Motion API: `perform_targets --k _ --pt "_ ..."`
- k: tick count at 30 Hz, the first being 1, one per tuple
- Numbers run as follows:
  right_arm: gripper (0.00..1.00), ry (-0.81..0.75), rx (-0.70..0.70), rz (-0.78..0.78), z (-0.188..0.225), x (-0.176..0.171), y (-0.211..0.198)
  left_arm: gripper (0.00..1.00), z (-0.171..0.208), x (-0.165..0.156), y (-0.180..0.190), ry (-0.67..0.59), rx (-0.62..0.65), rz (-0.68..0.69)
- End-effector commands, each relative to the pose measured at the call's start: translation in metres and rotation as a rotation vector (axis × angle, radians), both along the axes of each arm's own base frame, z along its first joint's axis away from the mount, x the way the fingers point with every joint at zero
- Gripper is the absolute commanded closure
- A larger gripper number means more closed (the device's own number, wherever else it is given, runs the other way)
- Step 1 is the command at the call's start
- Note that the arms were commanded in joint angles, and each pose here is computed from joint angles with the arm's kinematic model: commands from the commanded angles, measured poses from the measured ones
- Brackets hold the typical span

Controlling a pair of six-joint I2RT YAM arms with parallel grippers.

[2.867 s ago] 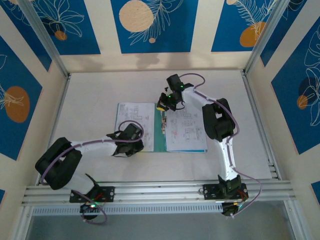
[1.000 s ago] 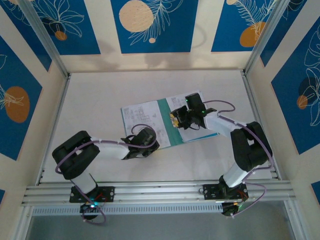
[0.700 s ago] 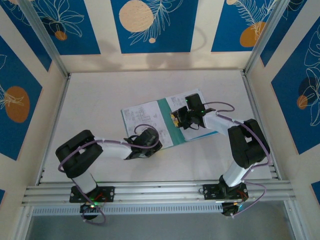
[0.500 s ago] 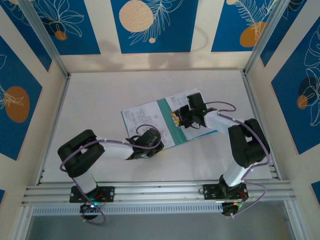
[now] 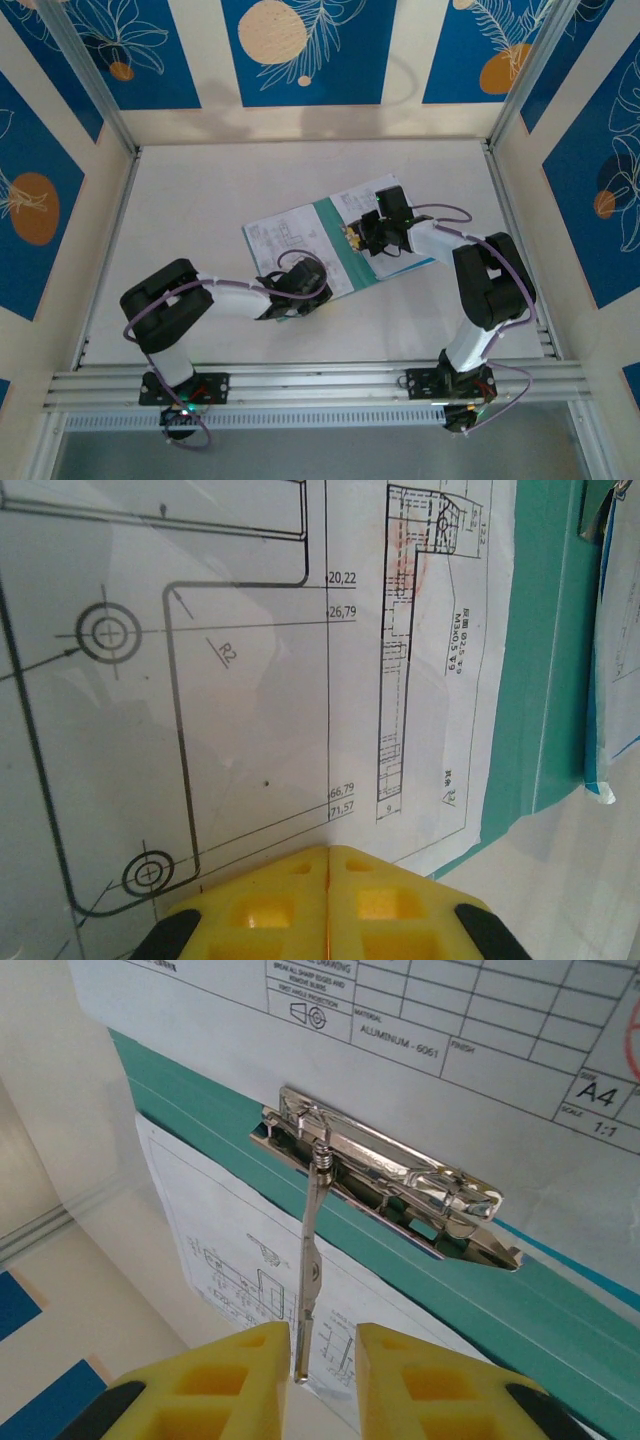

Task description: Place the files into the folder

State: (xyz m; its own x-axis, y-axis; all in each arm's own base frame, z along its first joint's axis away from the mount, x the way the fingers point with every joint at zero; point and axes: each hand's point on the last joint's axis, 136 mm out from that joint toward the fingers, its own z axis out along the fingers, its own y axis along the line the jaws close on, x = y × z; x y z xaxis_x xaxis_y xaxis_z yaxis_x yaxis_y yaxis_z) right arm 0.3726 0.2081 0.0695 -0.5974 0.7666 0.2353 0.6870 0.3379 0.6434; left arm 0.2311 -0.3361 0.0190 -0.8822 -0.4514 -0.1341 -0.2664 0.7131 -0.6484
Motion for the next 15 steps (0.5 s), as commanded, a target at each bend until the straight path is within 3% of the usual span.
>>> perform_targets --k 1,15 --pt "0.75 -0.016 0.019 0.021 0.0062 0.0056 0.0049 0.93 -0.0305 -0.0198 0.0159 0.089 0.111 -0.013" --pt "0.8 -0.01 0.026 0.026 0.0027 0.006 0.0091 0.93 -0.0304 -0.0193 0.0165 0.087 0.117 -0.014"
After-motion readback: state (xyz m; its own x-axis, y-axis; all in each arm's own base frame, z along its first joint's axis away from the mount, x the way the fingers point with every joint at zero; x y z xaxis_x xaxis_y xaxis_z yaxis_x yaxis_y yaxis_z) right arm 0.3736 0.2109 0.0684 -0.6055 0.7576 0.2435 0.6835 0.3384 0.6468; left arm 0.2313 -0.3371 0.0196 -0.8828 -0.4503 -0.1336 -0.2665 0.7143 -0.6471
